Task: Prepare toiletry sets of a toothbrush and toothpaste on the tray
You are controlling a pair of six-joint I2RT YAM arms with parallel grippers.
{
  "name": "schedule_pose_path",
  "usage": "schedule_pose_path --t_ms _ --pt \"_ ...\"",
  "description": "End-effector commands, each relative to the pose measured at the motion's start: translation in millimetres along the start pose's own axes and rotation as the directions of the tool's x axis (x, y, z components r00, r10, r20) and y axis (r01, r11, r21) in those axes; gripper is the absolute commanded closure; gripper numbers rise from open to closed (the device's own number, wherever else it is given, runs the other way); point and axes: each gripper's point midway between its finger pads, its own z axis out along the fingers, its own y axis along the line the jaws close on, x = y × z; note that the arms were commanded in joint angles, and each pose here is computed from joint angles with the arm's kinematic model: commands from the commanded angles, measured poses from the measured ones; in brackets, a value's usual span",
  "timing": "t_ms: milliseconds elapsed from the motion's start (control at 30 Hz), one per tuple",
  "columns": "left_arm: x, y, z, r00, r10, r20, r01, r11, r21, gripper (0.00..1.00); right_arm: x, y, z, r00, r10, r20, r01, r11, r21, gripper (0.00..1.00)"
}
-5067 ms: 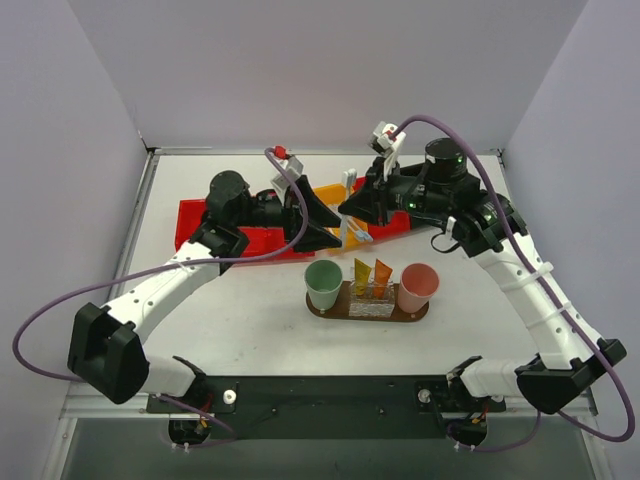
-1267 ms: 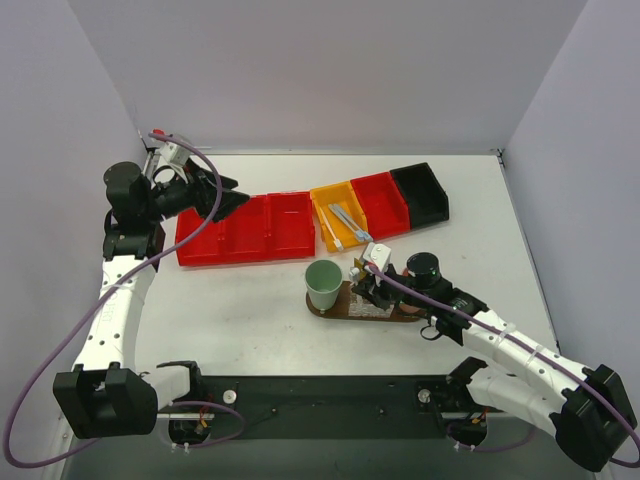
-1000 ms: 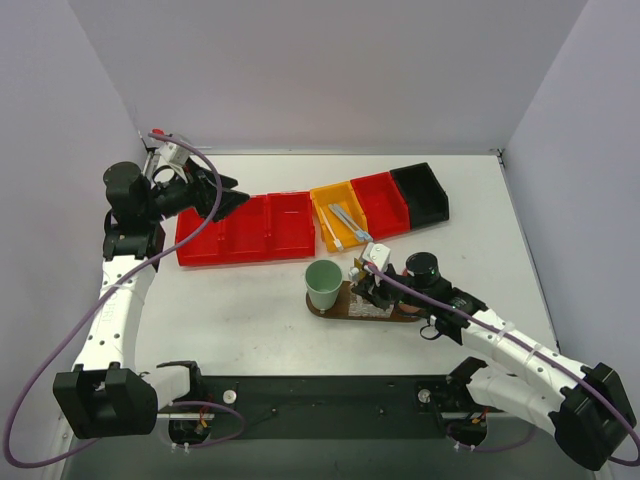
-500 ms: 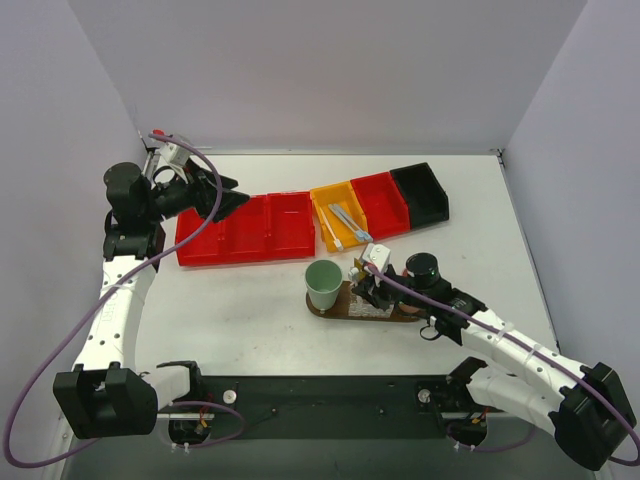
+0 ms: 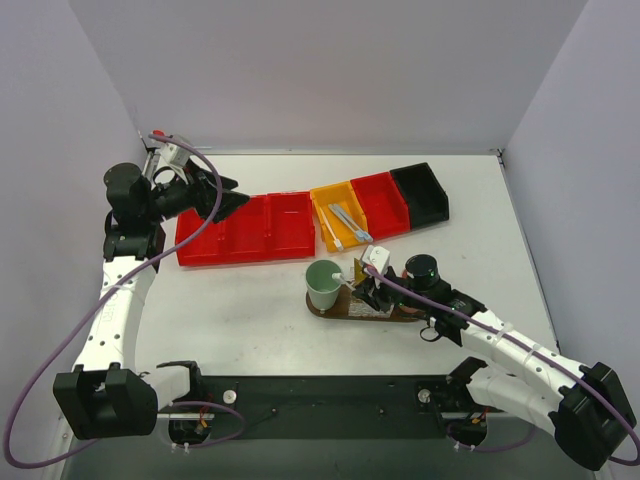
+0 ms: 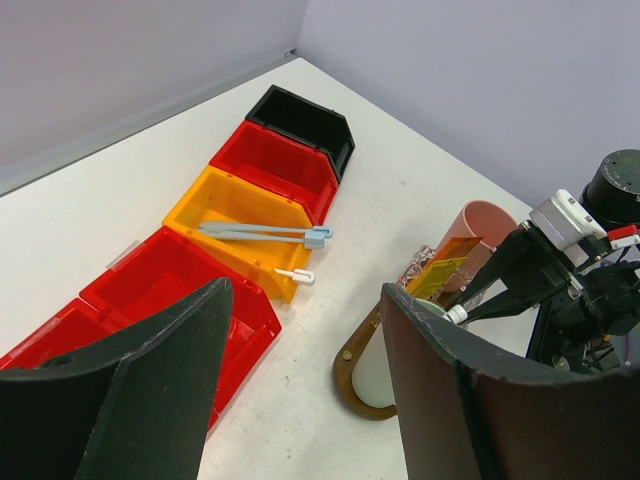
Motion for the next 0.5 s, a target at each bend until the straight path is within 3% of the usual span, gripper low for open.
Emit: schedule_pose_path --t_ms 0,467 --pt "-12.5 -9.2 -3.5 0.997 0.066 0.03 -0.066 0.998 0.019 0.29 -12.0 2.1 -0.8 0.998 -0.034 0.058 0.035 0.999 -0.021 0.85" --pt "-12.6 -8.8 -3.9 0.997 0.066 0.028 -0.067 0.998 0.017 0.29 -21.6 -1.9 0.3 0.997 -0.035 0.075 0.036 0.999 -0.009 0.81"
